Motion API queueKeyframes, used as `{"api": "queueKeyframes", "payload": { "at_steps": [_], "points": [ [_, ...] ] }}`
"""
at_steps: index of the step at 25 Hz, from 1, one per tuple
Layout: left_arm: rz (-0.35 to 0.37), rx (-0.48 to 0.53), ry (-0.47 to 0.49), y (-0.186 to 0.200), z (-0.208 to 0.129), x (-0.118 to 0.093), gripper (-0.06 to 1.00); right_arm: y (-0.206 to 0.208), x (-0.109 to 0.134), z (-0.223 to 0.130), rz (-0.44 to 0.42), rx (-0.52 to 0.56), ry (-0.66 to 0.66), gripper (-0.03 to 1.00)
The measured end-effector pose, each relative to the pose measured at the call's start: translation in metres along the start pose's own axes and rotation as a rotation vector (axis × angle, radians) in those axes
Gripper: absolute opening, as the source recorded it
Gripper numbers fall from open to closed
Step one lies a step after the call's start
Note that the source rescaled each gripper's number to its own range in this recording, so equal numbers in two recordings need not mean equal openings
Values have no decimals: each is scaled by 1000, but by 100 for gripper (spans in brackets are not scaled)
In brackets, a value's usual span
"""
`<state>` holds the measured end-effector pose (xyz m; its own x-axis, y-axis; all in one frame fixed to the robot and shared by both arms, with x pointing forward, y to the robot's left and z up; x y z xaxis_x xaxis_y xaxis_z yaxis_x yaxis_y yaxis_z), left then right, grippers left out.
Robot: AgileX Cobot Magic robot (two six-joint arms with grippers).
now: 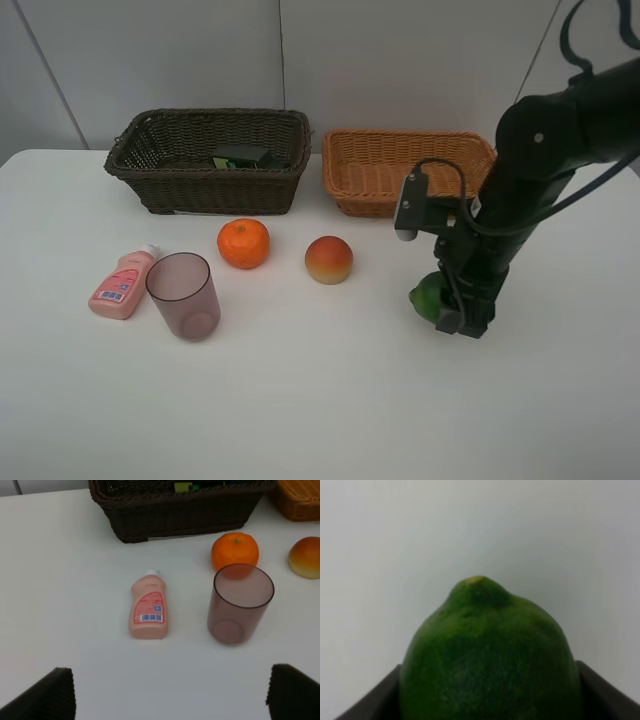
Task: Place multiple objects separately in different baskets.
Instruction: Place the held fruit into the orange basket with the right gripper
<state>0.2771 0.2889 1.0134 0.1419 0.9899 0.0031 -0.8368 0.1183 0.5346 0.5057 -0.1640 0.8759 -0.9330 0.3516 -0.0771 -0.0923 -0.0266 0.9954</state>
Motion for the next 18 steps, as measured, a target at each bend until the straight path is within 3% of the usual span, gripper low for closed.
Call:
{"api": "queueKeyframes", "payload": {
  "at_steps": [3,7,14,18],
  "points": [
    [0,0,0,0,0,0,99,18,-9,9,-7,-11,-107,41],
    [0,0,0,0,0,0,99,39,-27,24,-59,-56,-345,41],
    [0,0,0,0,0,0,99,75,-84,23,-290,-172,-880,41],
    [0,0,0,0,0,0,99,81,-106,7,-384,-193,-1002,41]
  ]
}}
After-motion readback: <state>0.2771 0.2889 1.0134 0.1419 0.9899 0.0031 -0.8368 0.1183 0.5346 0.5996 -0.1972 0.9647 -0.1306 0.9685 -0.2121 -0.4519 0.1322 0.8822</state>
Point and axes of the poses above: a point on each arm's last joint axis where the gripper is mounted, y pointing back along that axis away from the gripper, x along the wrist's bending axis when the last joint is at zero, z = x × y, the point moved 6 cm from there along -y, pointing out along that axis toward the gripper, and after that the axes turned 2 degrees about -y, right-handed, at the moved point
